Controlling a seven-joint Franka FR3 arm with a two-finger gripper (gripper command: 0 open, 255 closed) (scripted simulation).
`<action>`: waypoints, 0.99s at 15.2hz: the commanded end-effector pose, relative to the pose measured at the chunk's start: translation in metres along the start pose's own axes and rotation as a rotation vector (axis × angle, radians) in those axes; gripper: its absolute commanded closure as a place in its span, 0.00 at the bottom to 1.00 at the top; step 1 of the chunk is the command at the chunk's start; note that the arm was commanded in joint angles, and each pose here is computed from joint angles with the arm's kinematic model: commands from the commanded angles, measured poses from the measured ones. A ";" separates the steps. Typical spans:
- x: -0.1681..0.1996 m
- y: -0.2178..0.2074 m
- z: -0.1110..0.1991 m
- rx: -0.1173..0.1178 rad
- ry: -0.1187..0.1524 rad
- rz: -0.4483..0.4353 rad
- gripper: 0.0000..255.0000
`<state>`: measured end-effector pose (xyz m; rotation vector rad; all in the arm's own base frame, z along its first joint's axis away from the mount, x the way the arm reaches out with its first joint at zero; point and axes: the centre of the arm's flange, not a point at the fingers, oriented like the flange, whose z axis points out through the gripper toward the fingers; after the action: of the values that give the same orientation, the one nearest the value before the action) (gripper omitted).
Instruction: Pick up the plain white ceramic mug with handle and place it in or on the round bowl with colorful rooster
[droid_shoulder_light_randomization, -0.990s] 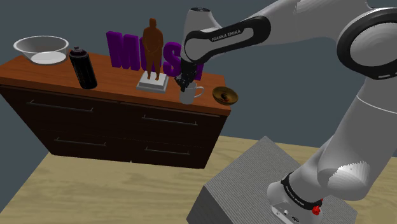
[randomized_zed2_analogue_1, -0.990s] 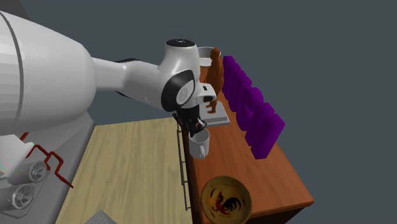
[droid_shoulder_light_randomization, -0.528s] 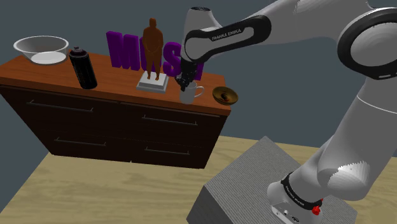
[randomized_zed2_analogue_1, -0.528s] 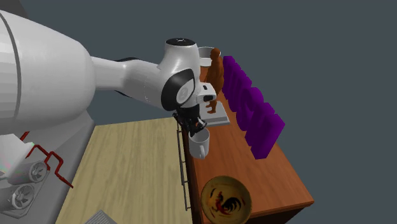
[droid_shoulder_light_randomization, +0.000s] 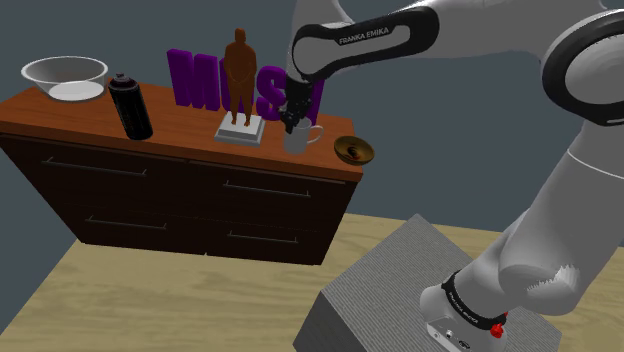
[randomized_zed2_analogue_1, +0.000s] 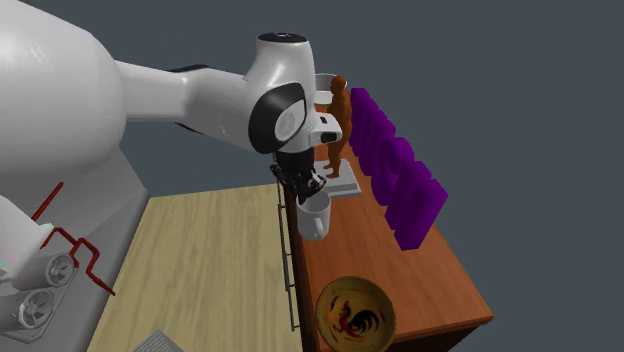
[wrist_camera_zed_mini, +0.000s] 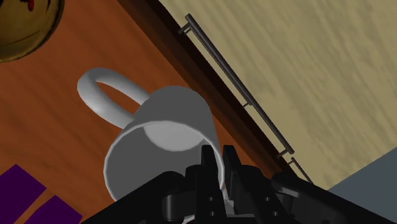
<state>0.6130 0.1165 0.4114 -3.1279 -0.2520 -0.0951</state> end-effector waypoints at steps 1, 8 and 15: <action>0.000 -0.001 -0.013 0.000 0.000 0.000 1.00; 0.002 -0.001 -0.050 0.000 0.000 0.000 1.00; -0.004 0.009 -0.084 0.000 0.000 0.000 1.00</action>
<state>0.6083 0.1117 0.4911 -3.1280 -0.2522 -0.0949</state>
